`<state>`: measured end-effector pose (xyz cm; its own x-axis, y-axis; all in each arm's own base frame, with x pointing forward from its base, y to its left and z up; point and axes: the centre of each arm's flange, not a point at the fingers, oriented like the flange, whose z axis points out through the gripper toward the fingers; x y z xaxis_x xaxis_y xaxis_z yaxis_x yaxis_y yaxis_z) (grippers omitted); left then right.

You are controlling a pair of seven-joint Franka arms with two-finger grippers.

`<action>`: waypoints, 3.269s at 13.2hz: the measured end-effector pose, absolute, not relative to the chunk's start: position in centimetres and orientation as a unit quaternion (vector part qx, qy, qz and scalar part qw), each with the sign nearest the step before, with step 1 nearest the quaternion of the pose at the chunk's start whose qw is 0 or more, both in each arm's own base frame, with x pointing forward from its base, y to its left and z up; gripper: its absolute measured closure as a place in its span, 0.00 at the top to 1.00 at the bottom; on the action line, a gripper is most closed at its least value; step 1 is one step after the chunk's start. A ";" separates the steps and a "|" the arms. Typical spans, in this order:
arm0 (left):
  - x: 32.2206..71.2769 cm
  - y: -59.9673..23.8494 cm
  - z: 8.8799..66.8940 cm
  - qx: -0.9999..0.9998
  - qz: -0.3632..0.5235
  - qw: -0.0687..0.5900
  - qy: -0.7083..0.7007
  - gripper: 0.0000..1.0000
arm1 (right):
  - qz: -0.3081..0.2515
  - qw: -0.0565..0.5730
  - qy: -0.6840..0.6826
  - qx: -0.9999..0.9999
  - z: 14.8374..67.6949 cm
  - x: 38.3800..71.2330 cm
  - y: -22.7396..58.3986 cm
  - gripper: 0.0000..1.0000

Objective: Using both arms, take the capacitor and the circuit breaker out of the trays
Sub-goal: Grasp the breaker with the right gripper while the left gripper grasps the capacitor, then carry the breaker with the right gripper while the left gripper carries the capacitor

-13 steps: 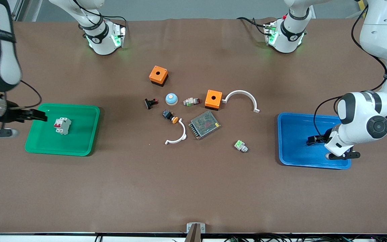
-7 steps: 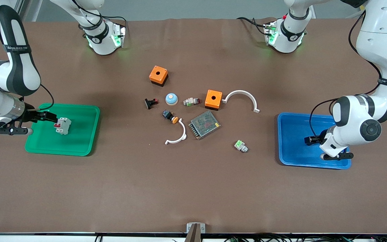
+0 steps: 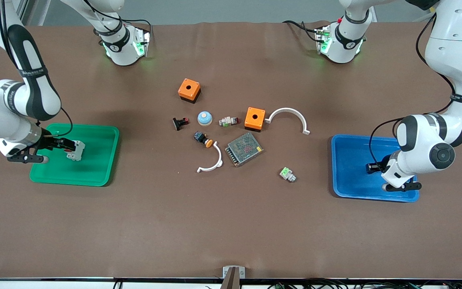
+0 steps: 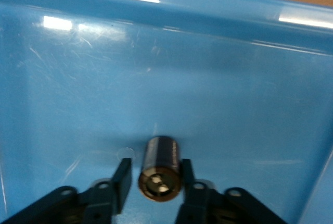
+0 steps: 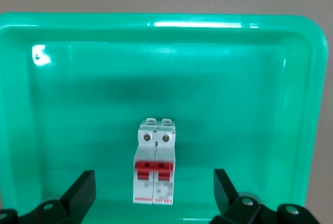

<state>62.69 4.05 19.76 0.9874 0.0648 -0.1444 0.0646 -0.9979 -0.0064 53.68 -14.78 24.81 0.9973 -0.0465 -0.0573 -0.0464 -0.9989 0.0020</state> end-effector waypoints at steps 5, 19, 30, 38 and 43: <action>63.5 4.0 20.7 -0.998 0.060 0.000 -0.034 0.34 | -0.037 -0.001 -0.023 0.999 23.0 53.6 -14.7 0.96; 61.3 -11.5 27.3 -0.997 0.071 -0.034 -0.008 0.34 | -0.054 -0.007 -0.017 0.998 21.4 53.5 -14.1 0.40; 54.1 -26.3 24.5 -0.990 0.095 -0.025 -0.098 0.34 | -0.077 -0.014 -0.001 0.997 32.6 60.5 11.5 0.40; 52.1 -26.8 19.2 -0.987 0.104 -0.042 -0.114 0.34 | -0.071 -0.017 -0.065 0.995 26.4 56.5 28.2 0.40; 53.4 -26.9 20.1 -0.987 0.090 -0.052 -0.119 0.71 | -0.068 -0.018 -0.106 0.992 24.5 57.1 31.5 0.40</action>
